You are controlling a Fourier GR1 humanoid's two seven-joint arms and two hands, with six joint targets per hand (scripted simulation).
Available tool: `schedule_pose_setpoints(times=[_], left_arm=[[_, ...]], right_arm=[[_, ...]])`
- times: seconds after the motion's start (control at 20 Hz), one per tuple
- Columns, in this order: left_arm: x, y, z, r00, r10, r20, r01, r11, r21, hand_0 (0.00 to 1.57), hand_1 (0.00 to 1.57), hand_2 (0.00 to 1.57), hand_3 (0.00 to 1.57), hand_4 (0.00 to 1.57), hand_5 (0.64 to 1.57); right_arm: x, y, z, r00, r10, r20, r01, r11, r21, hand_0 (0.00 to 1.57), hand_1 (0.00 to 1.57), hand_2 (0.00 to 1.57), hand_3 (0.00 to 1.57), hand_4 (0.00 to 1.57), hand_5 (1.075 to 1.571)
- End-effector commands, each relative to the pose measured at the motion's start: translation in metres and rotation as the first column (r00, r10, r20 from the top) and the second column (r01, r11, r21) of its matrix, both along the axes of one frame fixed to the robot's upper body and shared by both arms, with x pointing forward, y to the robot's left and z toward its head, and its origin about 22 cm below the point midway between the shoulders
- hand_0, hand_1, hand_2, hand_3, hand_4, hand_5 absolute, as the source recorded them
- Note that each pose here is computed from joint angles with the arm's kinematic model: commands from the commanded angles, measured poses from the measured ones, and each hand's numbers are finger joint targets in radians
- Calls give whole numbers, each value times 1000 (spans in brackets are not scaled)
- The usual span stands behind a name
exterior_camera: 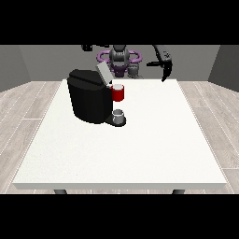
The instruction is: Insert the coffee pod into the coffee machine and close the lid
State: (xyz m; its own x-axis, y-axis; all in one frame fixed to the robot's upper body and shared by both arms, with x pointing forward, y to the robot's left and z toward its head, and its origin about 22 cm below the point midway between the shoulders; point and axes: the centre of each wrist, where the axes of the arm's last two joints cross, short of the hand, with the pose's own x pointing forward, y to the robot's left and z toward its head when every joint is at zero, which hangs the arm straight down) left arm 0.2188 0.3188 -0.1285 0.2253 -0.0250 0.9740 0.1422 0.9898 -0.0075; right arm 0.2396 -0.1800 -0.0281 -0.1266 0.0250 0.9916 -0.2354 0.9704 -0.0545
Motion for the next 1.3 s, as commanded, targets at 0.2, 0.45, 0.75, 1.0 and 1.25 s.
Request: schedule_pose_setpoints(times=[0.2, 0.45, 0.75, 1.0, 1.25], left_arm=[[15, 1, 25, 989, -69, 129, 78, 994, -70, 0, 0, 0, 0, 216, 1571], [25, -22, 36, 967, -99, 237, 115, 992, -56, 0, 0, 0, 0, 201, 1571], [26, -25, 52, 951, -127, 282, 137, 990, -16, 0, 0, 0, 0, 317, 1571], [27, 1, 64, 937, -132, 323, 140, 990, -1, 0, 0, 0, 0, 357, 1571], [35, -18, 71, 920, -134, 368, 150, 989, -14, 0, 0, 0, 0, 301, 1571]], right_arm=[[12, 9, 52, 985, -58, 160, 68, 996, -56, 0, 0, 0, 0, 468, 1571], [39, 12, 76, 975, -87, 205, 100, 993, -55, 0, 0, 0, 0, 287, 1571], [52, 22, 81, 962, -131, 240, 168, 975, -143, 0, 0, 0, 0, 208, 1571], [81, 11, 103, 957, -173, 233, 205, 971, -120, 0, 0, 0, 0, 351, 1571], [103, -7, 96, 931, -243, 274, 274, 958, -82, 0, 0, 0, 0, 414, 1571]])
